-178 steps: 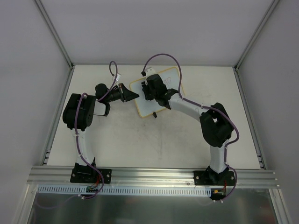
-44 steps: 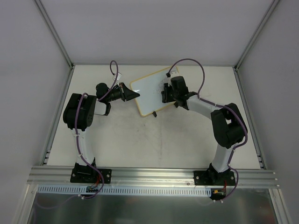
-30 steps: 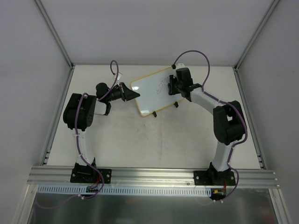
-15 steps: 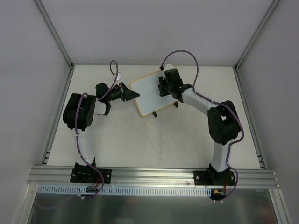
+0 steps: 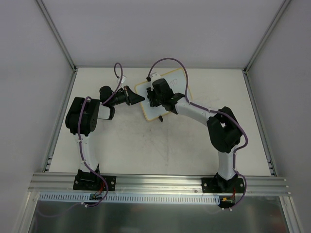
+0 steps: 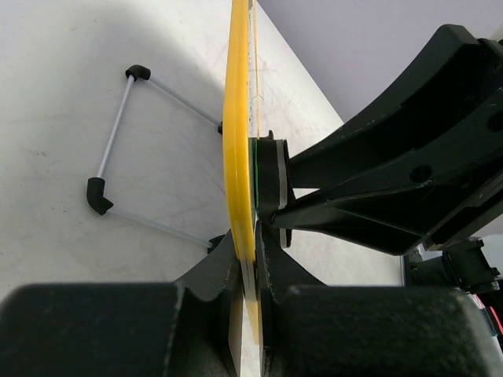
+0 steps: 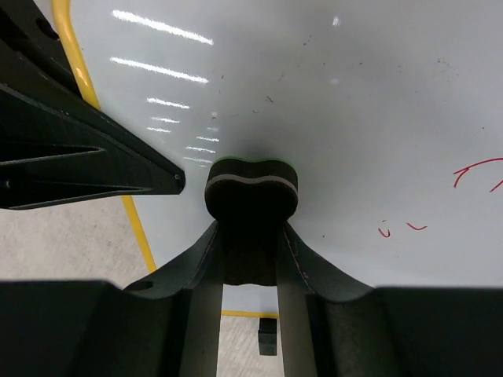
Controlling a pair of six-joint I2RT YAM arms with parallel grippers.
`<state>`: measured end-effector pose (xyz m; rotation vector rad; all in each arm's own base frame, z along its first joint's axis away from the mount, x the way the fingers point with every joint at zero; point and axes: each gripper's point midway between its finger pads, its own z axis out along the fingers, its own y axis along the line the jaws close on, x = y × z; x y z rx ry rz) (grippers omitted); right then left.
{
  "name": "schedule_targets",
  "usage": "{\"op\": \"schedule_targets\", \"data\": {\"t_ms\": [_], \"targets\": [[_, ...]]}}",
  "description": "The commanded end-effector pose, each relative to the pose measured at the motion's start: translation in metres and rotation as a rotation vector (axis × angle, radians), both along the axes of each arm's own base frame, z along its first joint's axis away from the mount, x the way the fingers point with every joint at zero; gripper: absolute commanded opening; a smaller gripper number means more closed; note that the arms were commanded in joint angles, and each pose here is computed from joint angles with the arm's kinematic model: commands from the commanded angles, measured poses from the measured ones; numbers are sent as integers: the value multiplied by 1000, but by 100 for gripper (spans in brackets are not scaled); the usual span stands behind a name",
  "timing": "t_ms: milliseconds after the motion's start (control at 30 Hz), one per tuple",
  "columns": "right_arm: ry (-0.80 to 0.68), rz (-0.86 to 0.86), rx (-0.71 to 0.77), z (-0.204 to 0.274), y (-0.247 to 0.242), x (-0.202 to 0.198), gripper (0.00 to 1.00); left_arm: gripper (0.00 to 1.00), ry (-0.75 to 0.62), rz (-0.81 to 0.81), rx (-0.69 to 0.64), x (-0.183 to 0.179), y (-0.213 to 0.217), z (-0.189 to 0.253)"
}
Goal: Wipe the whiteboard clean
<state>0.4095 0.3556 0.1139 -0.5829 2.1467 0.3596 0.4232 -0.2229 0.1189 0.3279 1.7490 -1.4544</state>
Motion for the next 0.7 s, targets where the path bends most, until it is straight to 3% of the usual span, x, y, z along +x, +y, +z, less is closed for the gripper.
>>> {"op": "schedule_targets", "data": {"t_ms": [0,667], "targets": [[60,50,41,-23,25,-11,0,0,-339,-69,26,-2,-9,29],[62,-208,24,-20,-112,49,0,0,-339,-70,27,-2,-9,28]]}}
